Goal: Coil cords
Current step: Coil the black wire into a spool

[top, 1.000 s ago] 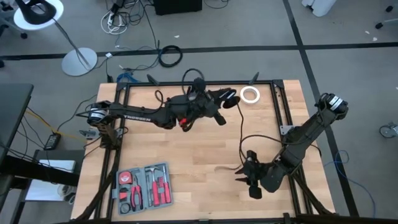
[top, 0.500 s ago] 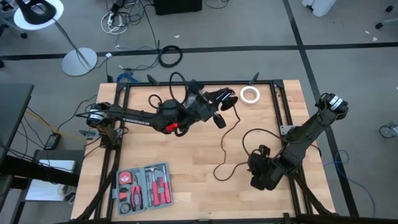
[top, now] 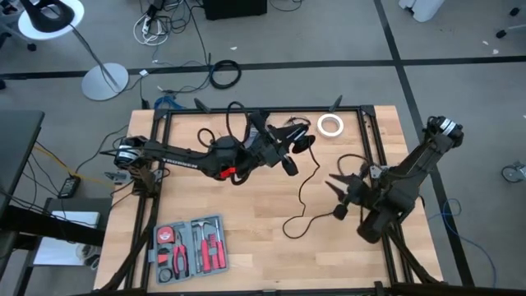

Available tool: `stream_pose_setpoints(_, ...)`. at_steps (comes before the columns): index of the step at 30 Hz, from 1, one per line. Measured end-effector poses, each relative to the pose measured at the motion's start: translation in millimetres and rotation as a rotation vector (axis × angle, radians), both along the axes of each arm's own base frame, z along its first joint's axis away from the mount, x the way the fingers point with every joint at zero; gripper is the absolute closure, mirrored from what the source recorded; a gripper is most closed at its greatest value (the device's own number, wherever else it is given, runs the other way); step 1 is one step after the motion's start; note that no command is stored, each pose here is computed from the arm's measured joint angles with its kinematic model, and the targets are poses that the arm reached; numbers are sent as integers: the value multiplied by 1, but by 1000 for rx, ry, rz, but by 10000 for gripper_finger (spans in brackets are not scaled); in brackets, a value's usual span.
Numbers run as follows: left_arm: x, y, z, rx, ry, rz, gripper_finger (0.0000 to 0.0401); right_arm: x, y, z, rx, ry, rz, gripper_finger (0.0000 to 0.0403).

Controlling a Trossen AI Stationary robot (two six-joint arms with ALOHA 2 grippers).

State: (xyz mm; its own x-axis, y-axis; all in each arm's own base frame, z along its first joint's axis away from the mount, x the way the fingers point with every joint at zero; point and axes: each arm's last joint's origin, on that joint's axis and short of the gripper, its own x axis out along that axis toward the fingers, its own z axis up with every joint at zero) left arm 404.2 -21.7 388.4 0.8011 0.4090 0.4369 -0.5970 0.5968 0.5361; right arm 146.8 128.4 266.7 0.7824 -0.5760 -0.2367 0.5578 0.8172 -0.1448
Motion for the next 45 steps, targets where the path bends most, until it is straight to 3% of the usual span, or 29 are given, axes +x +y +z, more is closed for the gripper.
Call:
stream_pose_setpoints(5, 0, 0, -7, 3, 21, -2, 401, -4, 1, 30, -48, -125, 32, 303)
stream_pose_setpoints(12, 0, -1, -9, 10, 19, -22, 401, 7, 14, 77, -196, -116, 148, 309)
stream_pose_setpoints(17, 0, -1, -8, 9, 4, -29, 401, 13, 9, 95, -233, -152, 208, 310)
stream_pose_setpoints(21, 0, -2, -8, 17, 5, -45, 401, 18, 3, 98, -270, -141, 194, 312)
stream_pose_setpoints(45, 0, -5, -9, 23, 9, -47, 401, 32, -8, 104, -226, -226, 302, 323)
